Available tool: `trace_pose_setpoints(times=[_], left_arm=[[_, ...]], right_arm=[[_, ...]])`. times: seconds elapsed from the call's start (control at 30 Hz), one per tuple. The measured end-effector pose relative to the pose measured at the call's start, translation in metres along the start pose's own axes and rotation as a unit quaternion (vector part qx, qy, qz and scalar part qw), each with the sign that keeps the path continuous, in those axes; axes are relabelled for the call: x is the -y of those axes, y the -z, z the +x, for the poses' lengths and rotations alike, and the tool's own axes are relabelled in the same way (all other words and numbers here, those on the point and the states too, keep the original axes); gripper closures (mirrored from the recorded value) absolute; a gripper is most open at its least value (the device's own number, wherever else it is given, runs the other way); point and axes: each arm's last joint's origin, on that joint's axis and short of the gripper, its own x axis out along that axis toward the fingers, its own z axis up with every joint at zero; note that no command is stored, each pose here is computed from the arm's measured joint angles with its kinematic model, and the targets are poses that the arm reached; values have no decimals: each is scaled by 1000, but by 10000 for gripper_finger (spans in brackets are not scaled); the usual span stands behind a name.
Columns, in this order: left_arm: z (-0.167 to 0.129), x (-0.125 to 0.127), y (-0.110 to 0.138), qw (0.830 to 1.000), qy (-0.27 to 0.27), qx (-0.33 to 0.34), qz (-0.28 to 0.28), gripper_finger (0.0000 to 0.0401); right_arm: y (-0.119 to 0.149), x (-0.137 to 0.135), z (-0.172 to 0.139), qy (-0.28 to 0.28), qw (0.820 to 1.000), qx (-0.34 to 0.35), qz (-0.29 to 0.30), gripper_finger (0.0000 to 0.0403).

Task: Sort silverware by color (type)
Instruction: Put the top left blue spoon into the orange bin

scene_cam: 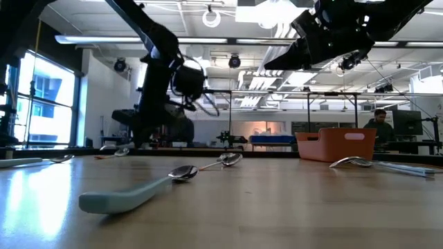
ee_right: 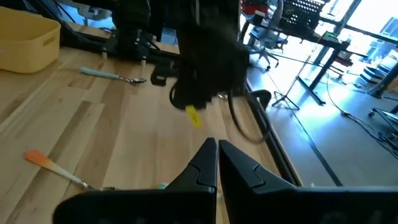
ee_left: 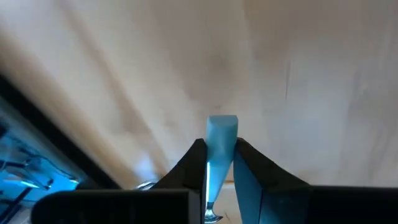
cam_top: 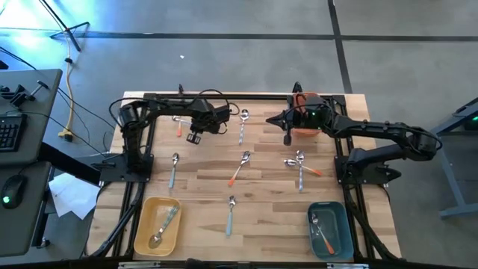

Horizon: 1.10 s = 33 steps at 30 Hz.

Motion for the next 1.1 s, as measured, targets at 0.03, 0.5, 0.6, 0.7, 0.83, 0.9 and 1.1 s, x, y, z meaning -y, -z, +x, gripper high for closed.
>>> trace_pose_setpoints(times=[0.03,0.5,0.6,0.7,0.83,0.9,1.1], left_arm=[[-8,1,0,1000,-10,11,-11,367],[-118,7,-4,871,19,394,-294,367],[-132,0,-11,812,46,477,-333,367],[-138,-6,-18,768,55,523,-365,367],[-145,-12,-35,709,65,588,-384,367],[-151,-11,-43,684,77,622,-374,367],[-166,-6,-56,626,83,687,-360,367]], right_arm=[[-1,-1,-2,8,1000,-5,-2,403],[-19,-46,-43,109,993,-47,22,403],[2,-65,-42,126,990,-48,40,403],[24,-83,-40,129,988,-2,83,403],[39,-100,-38,141,982,54,111,394],[38,-105,-36,163,980,55,101,378],[17,-106,-21,227,971,39,69,289]])
